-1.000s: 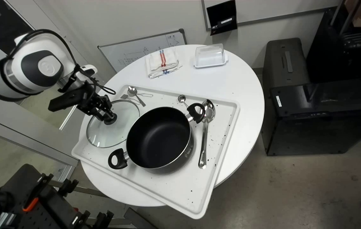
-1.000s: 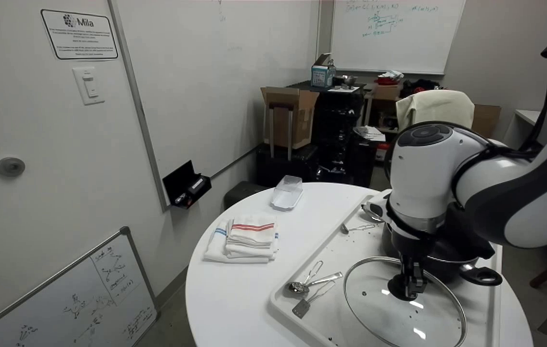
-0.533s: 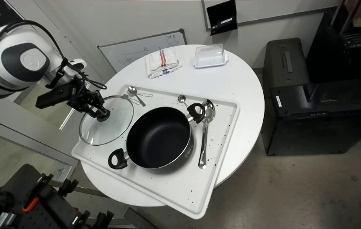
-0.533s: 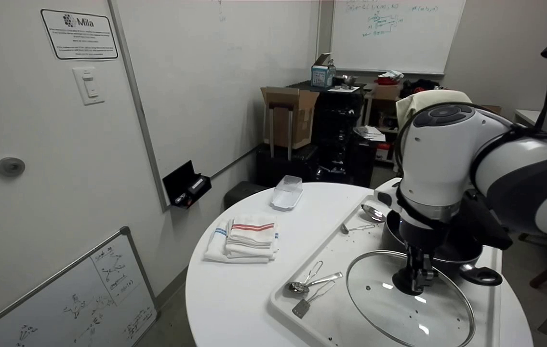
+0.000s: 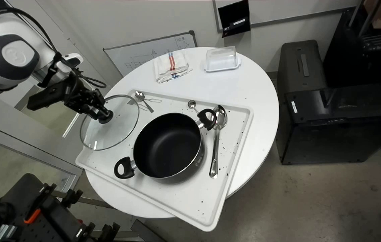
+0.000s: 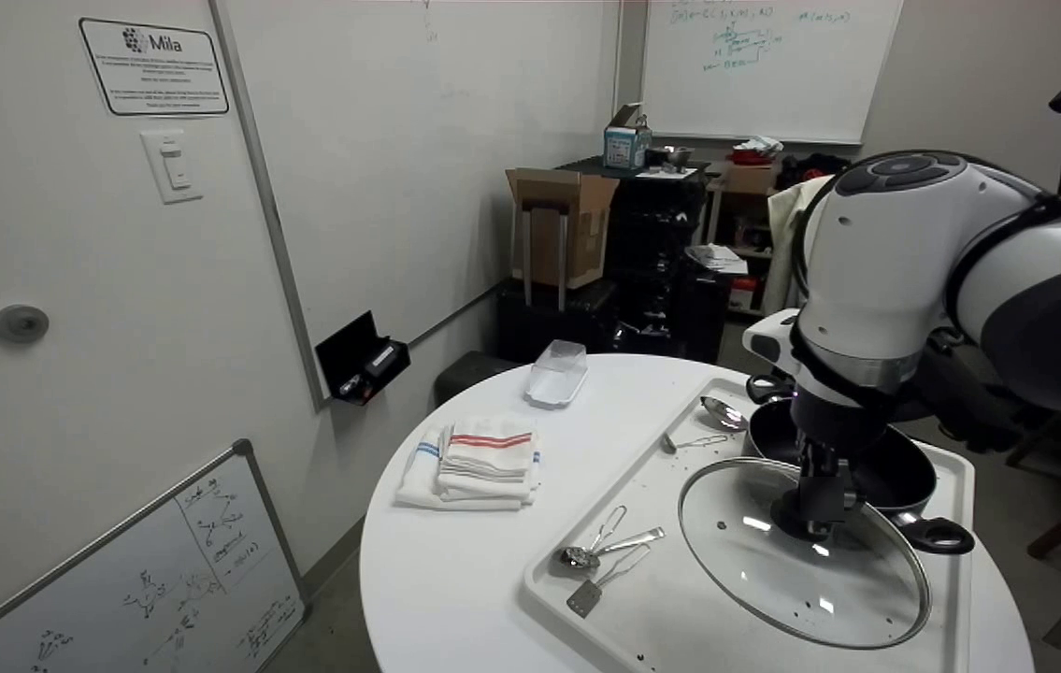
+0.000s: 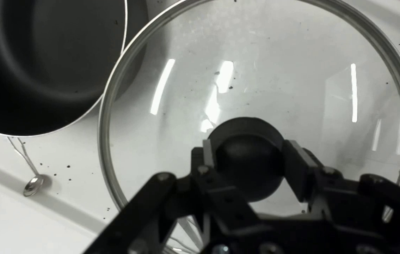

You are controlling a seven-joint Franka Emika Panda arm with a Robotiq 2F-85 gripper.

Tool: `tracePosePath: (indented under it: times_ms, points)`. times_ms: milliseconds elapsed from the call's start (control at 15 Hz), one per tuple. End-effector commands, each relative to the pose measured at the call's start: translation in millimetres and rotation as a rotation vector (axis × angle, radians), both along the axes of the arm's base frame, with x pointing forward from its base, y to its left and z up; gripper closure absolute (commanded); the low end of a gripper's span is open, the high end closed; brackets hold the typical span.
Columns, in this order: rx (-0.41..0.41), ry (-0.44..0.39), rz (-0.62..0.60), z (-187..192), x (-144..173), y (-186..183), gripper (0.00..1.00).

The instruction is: Put the clear lid on the black pot

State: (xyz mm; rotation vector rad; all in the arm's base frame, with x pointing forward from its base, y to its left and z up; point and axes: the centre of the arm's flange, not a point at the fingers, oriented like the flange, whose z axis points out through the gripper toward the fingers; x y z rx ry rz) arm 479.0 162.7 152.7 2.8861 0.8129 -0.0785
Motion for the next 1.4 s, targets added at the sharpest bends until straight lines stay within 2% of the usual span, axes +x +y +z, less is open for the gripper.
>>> tracePosePath:
  times_ms: [0,867,1333]
  points:
    - [-0.027,-0.040,-0.051,23,-2,-18,0.76]
    - [-0.041,-0.070,-0.333,45,34,-128,0.76]
    - [-0.038,-0.038,-0.525,46,45,-174,0.76]
